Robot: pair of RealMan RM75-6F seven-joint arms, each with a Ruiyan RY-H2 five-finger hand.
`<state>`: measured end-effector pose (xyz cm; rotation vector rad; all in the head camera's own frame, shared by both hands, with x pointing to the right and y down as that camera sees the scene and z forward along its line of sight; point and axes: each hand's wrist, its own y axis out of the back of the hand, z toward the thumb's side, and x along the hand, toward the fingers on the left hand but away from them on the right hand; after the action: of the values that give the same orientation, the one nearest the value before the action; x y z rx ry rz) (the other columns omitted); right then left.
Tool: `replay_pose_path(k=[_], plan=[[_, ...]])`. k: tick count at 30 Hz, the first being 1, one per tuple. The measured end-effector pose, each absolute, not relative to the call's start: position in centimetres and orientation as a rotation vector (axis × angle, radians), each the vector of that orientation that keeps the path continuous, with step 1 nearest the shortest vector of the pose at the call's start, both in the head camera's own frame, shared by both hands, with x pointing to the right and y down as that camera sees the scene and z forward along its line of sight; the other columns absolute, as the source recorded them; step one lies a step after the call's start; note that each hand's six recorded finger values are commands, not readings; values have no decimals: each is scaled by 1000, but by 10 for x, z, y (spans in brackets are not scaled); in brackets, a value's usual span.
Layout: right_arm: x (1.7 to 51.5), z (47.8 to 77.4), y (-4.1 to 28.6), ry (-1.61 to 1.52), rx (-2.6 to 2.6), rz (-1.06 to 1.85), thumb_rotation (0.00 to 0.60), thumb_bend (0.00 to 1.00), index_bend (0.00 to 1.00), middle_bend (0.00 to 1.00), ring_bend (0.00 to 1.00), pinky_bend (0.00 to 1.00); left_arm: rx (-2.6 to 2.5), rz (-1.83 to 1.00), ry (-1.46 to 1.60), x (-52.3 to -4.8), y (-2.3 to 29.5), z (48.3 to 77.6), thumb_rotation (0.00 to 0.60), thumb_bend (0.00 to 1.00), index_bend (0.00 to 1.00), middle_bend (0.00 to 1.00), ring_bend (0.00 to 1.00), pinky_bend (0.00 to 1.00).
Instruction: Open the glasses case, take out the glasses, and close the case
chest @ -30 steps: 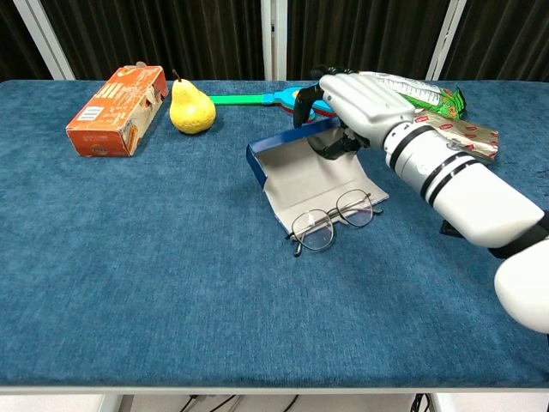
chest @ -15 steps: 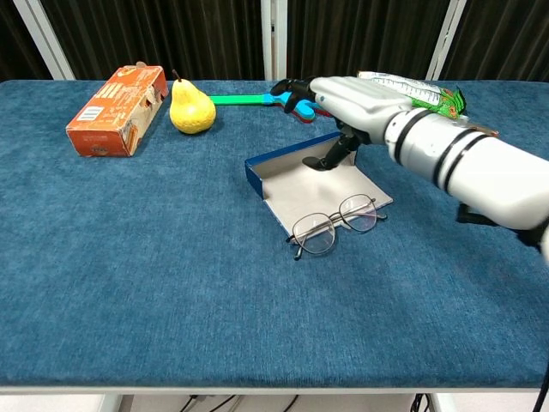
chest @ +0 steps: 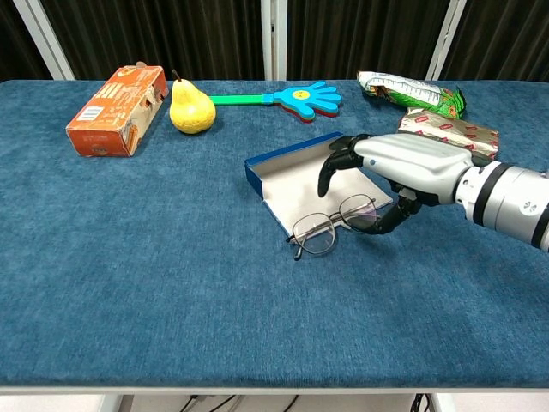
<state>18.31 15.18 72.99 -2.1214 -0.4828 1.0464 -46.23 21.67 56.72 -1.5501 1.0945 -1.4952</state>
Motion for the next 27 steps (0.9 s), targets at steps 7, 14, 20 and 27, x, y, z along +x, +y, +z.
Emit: replay_pose_path(k=[7,14,20,27], plan=[[178,738,154,-453,-2118,1055,600,351,397,235,0,0,-1553,-1494,1097,-462,217,567,600,380,608,629,458,514],[180,742,152,-457,-2121,1072,600,394,445,242,0,0,-1555,-1494,1097,-463,217,567,600,380,608,629,458,514],[180,744,151,-459,-2125,1078,600,447,514,258,0,0,-1555,-1493,1098,-462,217,567,600,380,608,629,457,514],[178,743,149,-479,-2135,1066,600,479,678,326,0,0,-1554,-1494,1098,-462,217,567,600,380,608,629,458,514]])
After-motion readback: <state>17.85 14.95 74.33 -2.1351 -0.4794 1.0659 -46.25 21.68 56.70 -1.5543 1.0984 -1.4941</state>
